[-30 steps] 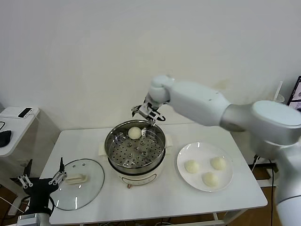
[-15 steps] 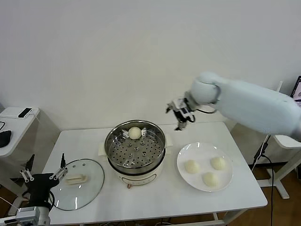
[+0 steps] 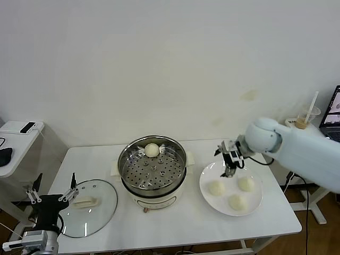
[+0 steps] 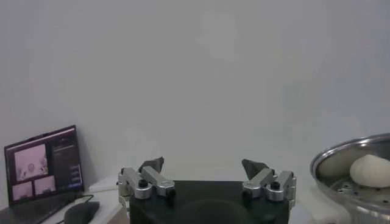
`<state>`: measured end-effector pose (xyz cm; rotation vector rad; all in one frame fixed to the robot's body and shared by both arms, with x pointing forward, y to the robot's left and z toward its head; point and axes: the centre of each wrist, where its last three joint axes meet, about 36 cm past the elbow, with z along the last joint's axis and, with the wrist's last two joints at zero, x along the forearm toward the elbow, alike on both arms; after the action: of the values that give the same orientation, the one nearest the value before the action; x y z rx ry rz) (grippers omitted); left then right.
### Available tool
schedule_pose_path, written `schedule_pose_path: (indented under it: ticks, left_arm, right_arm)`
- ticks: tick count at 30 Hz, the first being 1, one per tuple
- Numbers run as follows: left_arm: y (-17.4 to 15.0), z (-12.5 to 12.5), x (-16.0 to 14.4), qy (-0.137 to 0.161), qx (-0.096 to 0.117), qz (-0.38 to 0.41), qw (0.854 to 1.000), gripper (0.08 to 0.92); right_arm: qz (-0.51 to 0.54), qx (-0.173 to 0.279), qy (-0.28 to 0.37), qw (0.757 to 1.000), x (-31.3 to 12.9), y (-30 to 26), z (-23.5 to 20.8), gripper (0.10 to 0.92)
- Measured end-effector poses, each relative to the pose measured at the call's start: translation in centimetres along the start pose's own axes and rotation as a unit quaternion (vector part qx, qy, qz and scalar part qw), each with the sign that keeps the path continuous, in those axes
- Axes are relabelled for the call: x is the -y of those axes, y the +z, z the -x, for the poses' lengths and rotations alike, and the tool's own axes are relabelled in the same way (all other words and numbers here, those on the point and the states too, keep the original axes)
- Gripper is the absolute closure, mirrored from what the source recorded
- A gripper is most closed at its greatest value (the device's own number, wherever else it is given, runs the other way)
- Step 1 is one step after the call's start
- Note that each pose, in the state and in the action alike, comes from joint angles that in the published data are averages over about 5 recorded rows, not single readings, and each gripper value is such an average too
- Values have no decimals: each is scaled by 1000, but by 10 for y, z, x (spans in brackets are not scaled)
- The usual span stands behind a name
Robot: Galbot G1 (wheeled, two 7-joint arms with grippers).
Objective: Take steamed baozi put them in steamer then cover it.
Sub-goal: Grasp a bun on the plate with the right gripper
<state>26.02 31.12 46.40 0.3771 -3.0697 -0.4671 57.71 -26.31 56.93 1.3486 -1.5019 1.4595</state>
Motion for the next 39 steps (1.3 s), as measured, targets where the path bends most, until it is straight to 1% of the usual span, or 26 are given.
schedule_pose_path:
  ticks: [10,21,35,39]
  left_arm:
    - [6,1,-3,-4,-7,7,1000,177]
    - [8,2,-7,-8,-9,12,1000,177]
    - [11,4,-10,-14,-12,14,1000,177]
    - [11,4,-10,-15,-12,15,1000,177]
  right_arm:
    - [0,-13,-25,1000,-9,12,49,200]
    - [-5,-21,-47,999,-14,19,94,200]
    - [-16,-34,-47,998,-3,18,124,200]
    - [-17,-35,-52,998,-1,17,129,228]
